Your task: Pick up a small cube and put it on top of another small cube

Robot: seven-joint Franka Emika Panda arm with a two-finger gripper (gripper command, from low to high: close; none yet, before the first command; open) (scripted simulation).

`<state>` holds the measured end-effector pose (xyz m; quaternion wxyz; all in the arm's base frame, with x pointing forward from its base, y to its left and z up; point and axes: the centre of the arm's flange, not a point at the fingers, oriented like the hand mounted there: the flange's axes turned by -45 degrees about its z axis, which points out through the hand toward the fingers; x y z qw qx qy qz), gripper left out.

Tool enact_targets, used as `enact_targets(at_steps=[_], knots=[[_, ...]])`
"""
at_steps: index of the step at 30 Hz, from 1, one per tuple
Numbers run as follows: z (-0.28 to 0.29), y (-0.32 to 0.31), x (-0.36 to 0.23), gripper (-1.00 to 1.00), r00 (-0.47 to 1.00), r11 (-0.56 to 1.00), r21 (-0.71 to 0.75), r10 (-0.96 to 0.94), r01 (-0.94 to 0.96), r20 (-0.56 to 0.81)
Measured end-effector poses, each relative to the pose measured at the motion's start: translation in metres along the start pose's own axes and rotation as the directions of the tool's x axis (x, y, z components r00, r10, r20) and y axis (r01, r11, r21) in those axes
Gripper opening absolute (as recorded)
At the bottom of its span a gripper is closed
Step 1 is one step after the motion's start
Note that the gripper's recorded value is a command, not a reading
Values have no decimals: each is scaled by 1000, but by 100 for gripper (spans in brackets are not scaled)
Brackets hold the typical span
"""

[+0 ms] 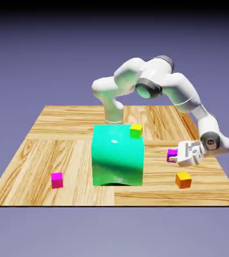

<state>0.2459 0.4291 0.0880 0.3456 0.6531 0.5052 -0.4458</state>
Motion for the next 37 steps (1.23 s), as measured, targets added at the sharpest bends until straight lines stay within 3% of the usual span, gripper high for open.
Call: enact_targets(at_steps=[2,5,11,17,23,30,34,35,37], knots=[[-18,-1,-4,-100,1000,1000,23,2,-2,-18],[-78,-19,-14,-100,975,989,-130,-95,70,-202],[-77,143,-44,-100,945,990,-139,-79,36,-317],[62,309,-84,-100,974,991,119,85,-61,-208],[243,413,-153,-100,977,910,383,201,-158,-74],[469,437,-252,-100,962,711,656,255,-255,97],[510,407,-230,-100,962,710,656,255,-255,98],[514,404,-228,100,962,710,656,255,-255,98],[514,404,-228,100,962,711,655,255,-255,98]])
